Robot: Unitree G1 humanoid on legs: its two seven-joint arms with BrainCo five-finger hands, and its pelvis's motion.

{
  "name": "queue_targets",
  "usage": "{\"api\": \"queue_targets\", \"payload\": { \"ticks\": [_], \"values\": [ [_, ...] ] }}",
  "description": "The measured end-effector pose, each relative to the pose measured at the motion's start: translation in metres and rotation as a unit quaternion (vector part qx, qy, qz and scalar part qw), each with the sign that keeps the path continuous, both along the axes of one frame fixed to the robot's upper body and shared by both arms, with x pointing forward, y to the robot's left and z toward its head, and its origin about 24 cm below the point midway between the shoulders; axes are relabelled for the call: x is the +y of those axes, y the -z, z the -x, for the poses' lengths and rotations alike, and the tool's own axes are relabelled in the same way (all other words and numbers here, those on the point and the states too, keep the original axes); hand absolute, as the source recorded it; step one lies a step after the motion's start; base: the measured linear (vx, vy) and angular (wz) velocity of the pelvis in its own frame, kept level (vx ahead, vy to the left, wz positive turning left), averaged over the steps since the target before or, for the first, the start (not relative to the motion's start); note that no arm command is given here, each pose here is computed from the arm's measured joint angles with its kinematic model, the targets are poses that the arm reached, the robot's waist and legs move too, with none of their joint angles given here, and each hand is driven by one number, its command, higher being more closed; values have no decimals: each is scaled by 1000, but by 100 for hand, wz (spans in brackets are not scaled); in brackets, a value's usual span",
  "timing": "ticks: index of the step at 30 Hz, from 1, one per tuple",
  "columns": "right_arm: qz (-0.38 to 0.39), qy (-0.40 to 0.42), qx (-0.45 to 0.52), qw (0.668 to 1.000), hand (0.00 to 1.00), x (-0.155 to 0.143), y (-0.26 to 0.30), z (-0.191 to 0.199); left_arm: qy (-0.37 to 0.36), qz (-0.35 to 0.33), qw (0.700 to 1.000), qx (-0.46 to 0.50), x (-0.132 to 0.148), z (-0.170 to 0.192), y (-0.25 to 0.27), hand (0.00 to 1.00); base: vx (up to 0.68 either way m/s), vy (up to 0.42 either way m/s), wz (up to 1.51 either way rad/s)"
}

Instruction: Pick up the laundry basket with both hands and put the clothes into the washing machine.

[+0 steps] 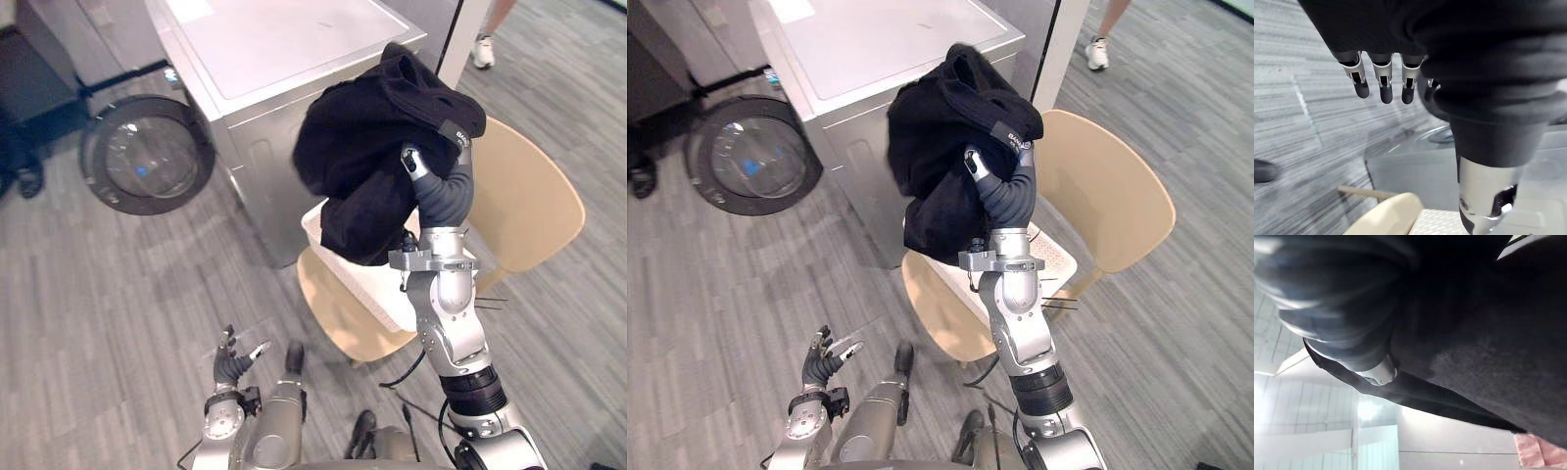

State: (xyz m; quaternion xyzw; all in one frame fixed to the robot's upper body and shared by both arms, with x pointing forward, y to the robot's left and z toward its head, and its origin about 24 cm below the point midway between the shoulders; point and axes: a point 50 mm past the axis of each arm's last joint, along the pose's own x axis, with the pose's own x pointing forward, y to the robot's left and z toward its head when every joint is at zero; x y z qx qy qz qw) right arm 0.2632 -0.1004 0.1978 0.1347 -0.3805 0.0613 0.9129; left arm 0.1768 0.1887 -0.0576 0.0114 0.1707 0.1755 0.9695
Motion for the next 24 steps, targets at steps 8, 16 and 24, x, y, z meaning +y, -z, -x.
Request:
{"api": "queue_targets", "payload": {
  "ticks": [8, 16, 24],
  "values": [
    [-9, -60, 29, 998, 100, 11, 16, 9, 104, 18, 978, -179, -50, -40, -69, 0, -103, 92, 57],
    [8, -348, 131, 928, 100, 105, 60, 36, 221, 32, 941, -254, -106, -53, -103, 100, -39, 88, -3],
    [-44, -424, 205, 881, 100, 112, 84, 39, 235, -16, 937, -259, -114, -67, -107, 100, -27, 6, 0]
  ]
}}
